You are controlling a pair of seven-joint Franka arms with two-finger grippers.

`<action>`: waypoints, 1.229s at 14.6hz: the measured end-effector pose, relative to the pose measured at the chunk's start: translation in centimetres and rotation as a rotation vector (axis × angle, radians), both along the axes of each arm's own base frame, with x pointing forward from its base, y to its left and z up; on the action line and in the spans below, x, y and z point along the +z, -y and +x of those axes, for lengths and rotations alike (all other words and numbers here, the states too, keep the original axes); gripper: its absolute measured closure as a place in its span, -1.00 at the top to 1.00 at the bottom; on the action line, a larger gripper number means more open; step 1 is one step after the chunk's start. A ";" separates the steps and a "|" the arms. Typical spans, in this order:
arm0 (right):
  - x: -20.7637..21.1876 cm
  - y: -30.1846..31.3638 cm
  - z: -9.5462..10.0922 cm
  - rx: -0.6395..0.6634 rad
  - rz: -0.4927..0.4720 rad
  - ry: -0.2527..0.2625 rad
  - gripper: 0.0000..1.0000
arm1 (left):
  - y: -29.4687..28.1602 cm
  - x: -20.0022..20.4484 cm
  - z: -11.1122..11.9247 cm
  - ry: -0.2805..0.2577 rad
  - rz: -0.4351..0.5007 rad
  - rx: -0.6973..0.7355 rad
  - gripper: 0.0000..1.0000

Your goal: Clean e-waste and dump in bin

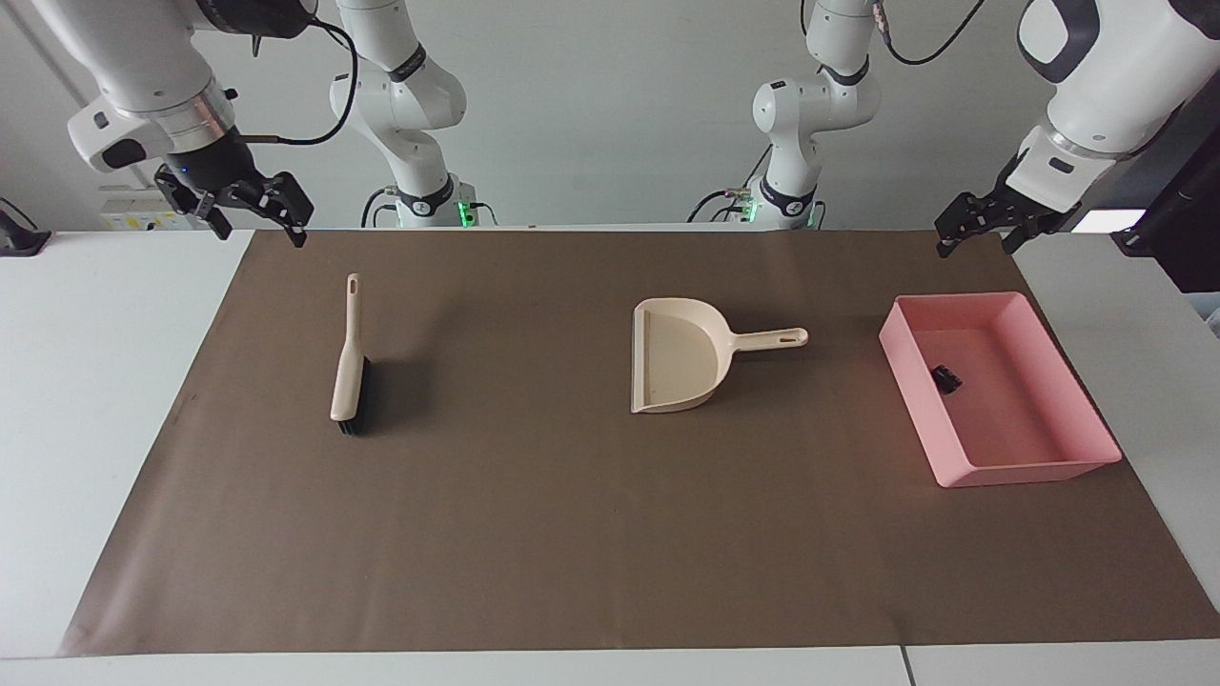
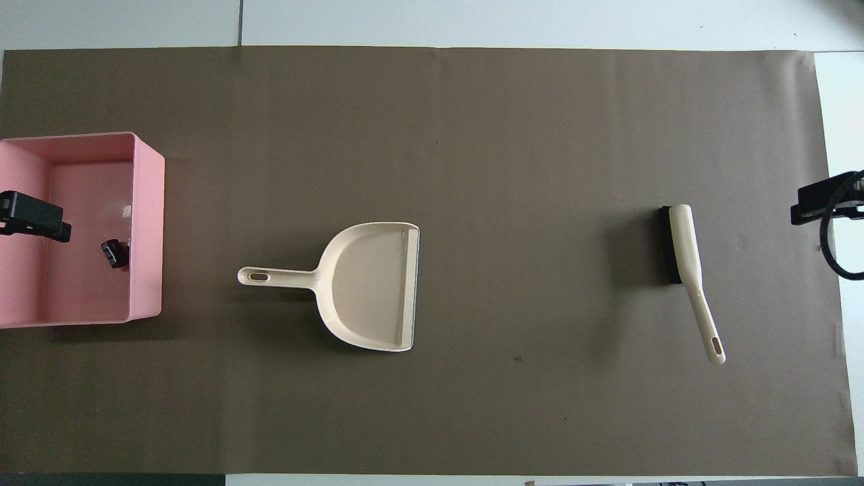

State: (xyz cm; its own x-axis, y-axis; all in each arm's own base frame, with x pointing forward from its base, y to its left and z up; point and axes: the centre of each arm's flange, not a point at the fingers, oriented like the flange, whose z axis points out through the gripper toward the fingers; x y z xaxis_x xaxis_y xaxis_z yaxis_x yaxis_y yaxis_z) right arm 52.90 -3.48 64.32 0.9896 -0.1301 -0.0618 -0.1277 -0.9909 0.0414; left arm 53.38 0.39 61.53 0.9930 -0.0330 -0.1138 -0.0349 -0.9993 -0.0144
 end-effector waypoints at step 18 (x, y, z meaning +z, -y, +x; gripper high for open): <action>0.0 0.0 0.0 0.056 0.004 -0.001 1.00 | -0.1 0.0 0.0 0.003 0.020 0.070 0.96</action>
